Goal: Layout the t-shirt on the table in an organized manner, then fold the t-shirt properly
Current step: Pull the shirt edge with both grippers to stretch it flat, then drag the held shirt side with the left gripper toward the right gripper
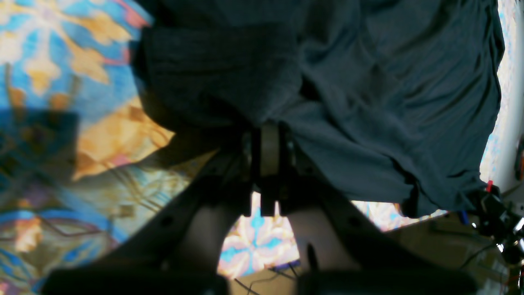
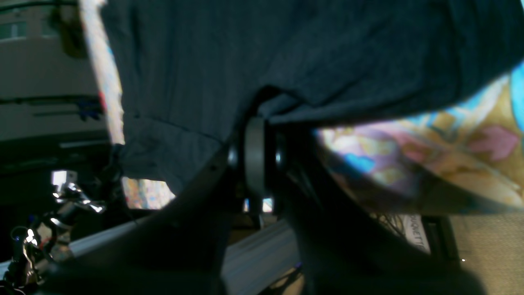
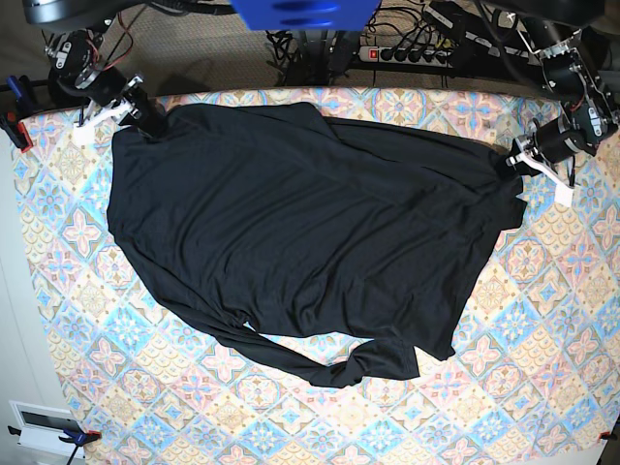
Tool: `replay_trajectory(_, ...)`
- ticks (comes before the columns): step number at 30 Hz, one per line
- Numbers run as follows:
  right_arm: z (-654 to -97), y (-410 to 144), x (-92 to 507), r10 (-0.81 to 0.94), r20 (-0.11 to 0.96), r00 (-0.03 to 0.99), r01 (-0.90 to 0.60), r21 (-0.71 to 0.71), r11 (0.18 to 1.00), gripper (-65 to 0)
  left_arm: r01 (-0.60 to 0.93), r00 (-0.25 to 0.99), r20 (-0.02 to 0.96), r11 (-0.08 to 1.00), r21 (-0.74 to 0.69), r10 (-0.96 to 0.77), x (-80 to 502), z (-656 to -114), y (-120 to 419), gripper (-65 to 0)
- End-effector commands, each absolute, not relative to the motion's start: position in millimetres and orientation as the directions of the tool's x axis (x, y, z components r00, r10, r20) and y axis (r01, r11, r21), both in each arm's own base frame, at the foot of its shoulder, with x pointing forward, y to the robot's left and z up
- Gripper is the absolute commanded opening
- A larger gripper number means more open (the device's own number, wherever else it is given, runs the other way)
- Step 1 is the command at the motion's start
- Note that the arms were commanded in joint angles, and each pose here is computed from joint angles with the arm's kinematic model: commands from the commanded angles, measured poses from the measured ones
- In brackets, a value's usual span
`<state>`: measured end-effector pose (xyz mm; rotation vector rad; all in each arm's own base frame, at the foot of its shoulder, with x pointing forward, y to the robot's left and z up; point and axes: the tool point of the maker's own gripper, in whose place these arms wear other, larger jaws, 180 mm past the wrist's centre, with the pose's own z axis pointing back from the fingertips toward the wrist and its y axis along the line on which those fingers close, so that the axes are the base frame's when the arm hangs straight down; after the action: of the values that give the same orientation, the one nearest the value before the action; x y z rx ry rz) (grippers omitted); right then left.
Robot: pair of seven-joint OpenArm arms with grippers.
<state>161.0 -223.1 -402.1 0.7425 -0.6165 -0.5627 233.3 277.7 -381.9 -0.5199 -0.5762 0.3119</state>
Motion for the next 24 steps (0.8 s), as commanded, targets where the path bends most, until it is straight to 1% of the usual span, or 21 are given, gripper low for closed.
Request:
replay_trajectory(1,-393,-232,164,-0.655,0.343,0.673,0.226,0.747,0.625,-63.3,-0.108,0.773,0.48,0.832,-0.544,0.415,245,-368,283,-65.0)
replay_trajectory(6,-391,-235,164,-0.655,0.353,0.668,0.222,0.746,0.628,-63.3,-0.084,0.751,0.512,0.829,-0.553,0.417,259,-357,282,-65.0)
replay_trajectory(10,-384,-231,168,-0.594,0.431,0.68,0.12,0.733,0.669,-63.3,-0.057,0.725,0.546,0.826,-0.56,0.42,276,-345,281,-65.0)
replay_trajectory(14,-382,-231,169,-0.589,0.441,0.677,0.111,0.73,0.674,-63.3,-0.026,0.696,0.579,0.82,-0.571,0.425,295,-332,275,-65.0)
replay_trajectory(18,-379,-242,168,-0.602,0.454,0.657,0.124,0.722,0.681,-63.3,0.006,0.665,0.61,0.813,-0.582,0.432,314,-318,270,-65.0)
replay_trajectory(20,-373,-242,182,-0.602,0.479,0.639,0.098,0.725,0.681,-63.3,0.016,0.65,0.623,0.813,-0.583,0.434,323,-311,270,-65.0)
replay_trajectory(24,-365,-246,200,-0.612,0.507,0.607,0.075,0.73,0.679,-63.3,-0.005,0.646,0.614,0.807,-0.591,0.454,338,-317,266,-65.0)
